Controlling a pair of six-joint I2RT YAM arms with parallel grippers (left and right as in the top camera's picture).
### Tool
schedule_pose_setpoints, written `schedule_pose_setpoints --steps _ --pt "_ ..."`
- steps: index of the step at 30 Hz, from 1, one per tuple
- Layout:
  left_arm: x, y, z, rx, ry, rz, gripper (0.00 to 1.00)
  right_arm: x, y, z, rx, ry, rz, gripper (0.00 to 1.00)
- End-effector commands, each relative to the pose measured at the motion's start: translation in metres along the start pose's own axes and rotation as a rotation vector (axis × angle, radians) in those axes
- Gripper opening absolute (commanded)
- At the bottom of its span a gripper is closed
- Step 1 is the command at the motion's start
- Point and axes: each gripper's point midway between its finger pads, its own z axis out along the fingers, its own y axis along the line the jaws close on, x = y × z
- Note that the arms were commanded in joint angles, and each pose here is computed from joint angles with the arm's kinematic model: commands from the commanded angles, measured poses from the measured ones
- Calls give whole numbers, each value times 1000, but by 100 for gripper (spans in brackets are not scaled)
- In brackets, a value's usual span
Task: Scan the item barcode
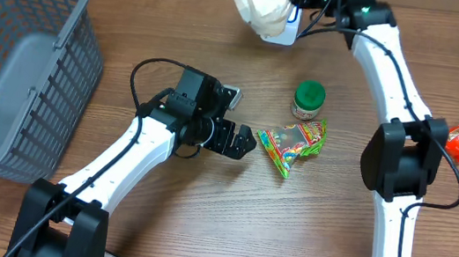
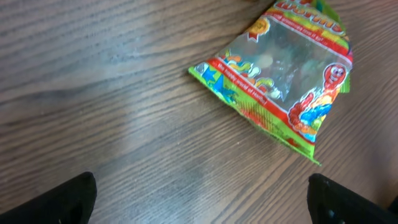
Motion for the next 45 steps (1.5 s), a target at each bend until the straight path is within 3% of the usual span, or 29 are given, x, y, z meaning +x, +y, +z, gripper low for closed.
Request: schedule_pose_setpoints --steps 1,7,12,17,27,31,36,44,45 --pt "1 -2 1 -4 11 18 100 -64 0 -62 74 -117 -48 4" --pt "5 -1 1 -6 24 20 100 -91 -64 -167 487 -156 48 4" --pt "6 -1 1 -6 31 35 100 -93 -130 -286 789 -260 333 4" --pt "9 -1 1 -7 40 40 100 -69 -195 -379 943 -325 589 4" --pt "13 -5 0 22 57 39 100 -14 -275 -501 1168 -363 787 4" --pt "12 -6 0 26 56 40 100 17 -299 -500 1166 -262 776 4" --pt "13 -6 0 26 59 26 100 71 -332 -460 1094 -140 798 4" --pt "19 -7 1 24 83 7 100 105 -353 -420 986 -138 809 4" --pt "19 -8 1 25 82 9 100 107 -355 -419 987 -139 808 9"
